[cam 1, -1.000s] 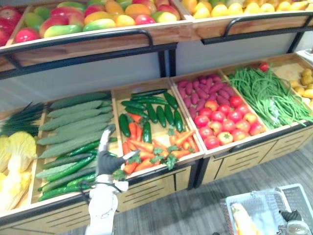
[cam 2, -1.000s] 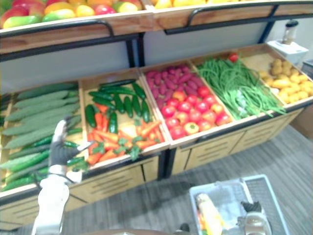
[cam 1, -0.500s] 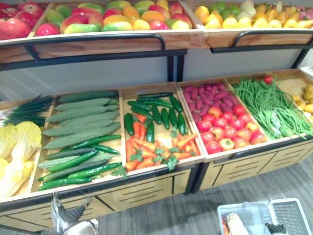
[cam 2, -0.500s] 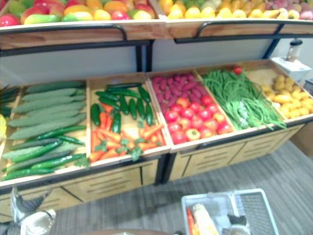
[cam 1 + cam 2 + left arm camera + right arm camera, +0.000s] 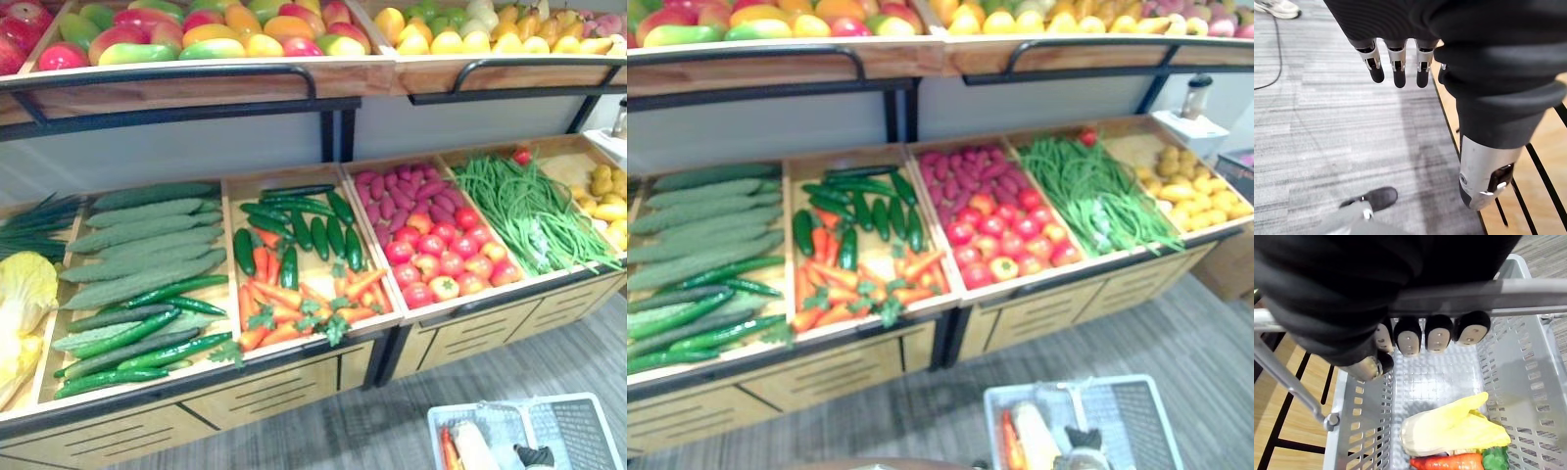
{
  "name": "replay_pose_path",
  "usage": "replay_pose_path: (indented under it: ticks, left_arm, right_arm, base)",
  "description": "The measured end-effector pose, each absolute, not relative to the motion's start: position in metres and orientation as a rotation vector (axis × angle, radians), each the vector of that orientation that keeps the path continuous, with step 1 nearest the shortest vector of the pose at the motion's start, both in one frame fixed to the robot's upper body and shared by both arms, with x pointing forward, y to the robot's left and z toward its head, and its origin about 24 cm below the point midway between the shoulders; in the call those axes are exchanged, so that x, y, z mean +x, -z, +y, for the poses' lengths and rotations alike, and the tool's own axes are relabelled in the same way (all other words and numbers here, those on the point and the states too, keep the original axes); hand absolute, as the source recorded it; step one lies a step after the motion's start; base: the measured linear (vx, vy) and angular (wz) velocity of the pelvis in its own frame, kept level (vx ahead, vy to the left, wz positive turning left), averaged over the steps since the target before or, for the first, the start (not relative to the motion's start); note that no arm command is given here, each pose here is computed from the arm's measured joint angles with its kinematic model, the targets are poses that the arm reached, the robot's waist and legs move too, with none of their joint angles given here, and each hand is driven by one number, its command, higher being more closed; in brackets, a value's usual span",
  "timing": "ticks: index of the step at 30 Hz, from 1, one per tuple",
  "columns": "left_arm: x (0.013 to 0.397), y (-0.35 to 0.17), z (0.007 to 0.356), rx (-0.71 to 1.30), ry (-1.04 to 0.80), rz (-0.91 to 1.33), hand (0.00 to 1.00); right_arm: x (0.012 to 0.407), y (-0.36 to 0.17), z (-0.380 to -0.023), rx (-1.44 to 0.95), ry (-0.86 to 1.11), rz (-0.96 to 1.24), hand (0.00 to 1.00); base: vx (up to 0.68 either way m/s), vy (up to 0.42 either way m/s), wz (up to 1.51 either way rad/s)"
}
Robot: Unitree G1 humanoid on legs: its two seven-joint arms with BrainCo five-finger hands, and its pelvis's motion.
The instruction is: Pick vegetable in the basket
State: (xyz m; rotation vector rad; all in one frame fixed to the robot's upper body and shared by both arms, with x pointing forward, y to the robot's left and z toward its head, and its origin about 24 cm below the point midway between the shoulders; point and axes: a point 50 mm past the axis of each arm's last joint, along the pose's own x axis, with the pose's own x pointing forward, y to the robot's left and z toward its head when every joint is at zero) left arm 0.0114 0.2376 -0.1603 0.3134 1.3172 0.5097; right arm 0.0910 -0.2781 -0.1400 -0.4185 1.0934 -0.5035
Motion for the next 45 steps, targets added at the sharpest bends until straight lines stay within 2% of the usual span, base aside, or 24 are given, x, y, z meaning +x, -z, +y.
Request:
replay_pose_path:
  ticks: [3, 12, 17, 19, 23, 25, 32, 36, 45]
  left_arm:
    - [0.026, 0.162, 0.227, 0.282, -0.454, 1.275, 0.00]
    - [0.033, 0.162, 0.226, 0.329, -0.384, 1.251, 0.00]
    - [0.045, 0.157, 0.243, 0.408, -0.365, 1.225, 0.00]
    - [0.051, 0.157, 0.240, 0.417, -0.349, 1.212, 0.00]
    - [0.065, 0.153, 0.251, 0.452, -0.349, 1.177, 0.00]
    - [0.063, 0.155, 0.246, 0.431, -0.329, 1.191, 0.00]
    - [0.073, 0.158, 0.230, 0.393, -0.298, 1.169, 0.00]
    - [0.097, 0.155, 0.220, 0.362, -0.287, 1.099, 0.00]
    - [0.107, 0.152, 0.213, 0.369, -0.259, 1.043, 0.00]
  right_arm:
    - [0.085, 0.143, -0.273, -0.359, 0.526, 1.109, 1.00]
    - [0.061, 0.149, -0.268, -0.253, 0.602, 1.145, 1.00]
    - [0.071, 0.147, -0.246, -0.189, 0.596, 1.055, 1.00]
    - [0.073, 0.146, -0.245, -0.187, 0.597, 1.046, 1.00]
    - [0.060, 0.154, -0.239, -0.191, 0.542, 1.117, 1.00]
    - [0.075, 0.152, -0.238, -0.209, 0.500, 1.090, 1.00]
    - [0.074, 0.156, -0.236, -0.222, 0.456, 1.144, 1.00]
    - [0.072, 0.156, -0.235, -0.239, 0.440, 1.153, 1.00]
    - [0.091, 0.149, -0.239, -0.273, 0.421, 1.048, 1.00]
  base:
    - [0.00, 0.000, 0.00]
    - [-0.01, 0.015, -0.16]
    - [-0.10, 0.084, -1.02]
    - [-0.09, 0.090, -1.28]
    - [0.05, 0.026, -1.17]
    - [0.03, -0.006, -1.70]
    - [0.02, -0.147, -1.30]
    - [-0.05, -0.110, -0.51]
    - [-0.03, 0.009, -0.38]
